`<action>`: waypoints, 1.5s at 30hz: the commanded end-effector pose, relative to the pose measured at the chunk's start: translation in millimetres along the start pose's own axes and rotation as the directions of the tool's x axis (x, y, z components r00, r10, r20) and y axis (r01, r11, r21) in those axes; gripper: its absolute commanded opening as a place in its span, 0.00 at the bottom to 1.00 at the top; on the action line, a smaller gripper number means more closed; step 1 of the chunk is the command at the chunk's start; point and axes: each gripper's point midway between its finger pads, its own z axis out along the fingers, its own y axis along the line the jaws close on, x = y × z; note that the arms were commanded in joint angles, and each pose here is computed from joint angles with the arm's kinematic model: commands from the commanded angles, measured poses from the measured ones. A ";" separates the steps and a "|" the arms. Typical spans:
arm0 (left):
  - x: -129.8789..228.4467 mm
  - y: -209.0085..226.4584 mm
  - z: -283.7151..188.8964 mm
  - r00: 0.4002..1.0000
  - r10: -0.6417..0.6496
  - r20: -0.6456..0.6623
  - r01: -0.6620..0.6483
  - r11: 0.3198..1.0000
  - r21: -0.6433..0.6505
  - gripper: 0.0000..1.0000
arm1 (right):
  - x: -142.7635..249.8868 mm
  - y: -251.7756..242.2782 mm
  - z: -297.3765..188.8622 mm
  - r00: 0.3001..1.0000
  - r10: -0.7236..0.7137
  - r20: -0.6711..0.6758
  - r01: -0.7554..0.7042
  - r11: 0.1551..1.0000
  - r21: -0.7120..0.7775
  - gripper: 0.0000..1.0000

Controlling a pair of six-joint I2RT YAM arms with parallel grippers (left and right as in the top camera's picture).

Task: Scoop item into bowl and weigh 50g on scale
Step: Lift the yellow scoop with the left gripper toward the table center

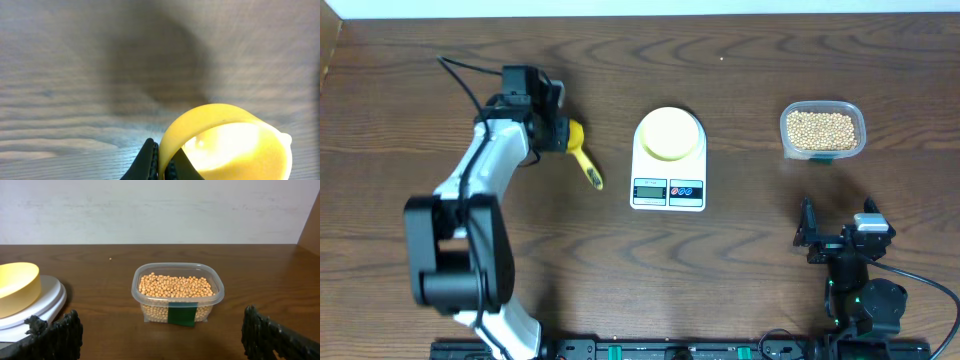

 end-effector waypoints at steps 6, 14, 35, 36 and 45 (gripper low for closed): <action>-100.9 -2.4 -117.0 0.829 -0.367 0.421 0.343 0.929 0.135 0.08 | 1.3 1.4 0.0 1.000 -0.012 -0.004 0.012 1.000 -0.005 0.99; -158.8 -2.3 -170.2 0.530 -0.654 0.539 0.493 0.755 0.431 0.08 | 1.3 1.4 0.0 1.000 -0.012 -0.004 0.012 1.000 -0.005 0.99; -194.8 -1.7 -213.4 0.386 -0.664 0.640 0.391 0.747 0.538 0.08 | 1.3 1.4 0.0 1.000 -0.012 -0.004 0.012 1.000 -0.005 0.99; -194.8 -1.7 -213.5 0.386 -0.664 0.640 0.390 0.747 0.539 0.08 | 1.3 1.4 0.0 1.000 -0.012 -0.004 0.012 1.000 -0.005 0.99; -194.8 -2.1 -213.4 0.387 -0.664 0.640 0.390 0.747 0.539 0.08 | 1.3 1.4 0.0 1.000 -0.012 -0.004 0.012 1.000 -0.005 0.99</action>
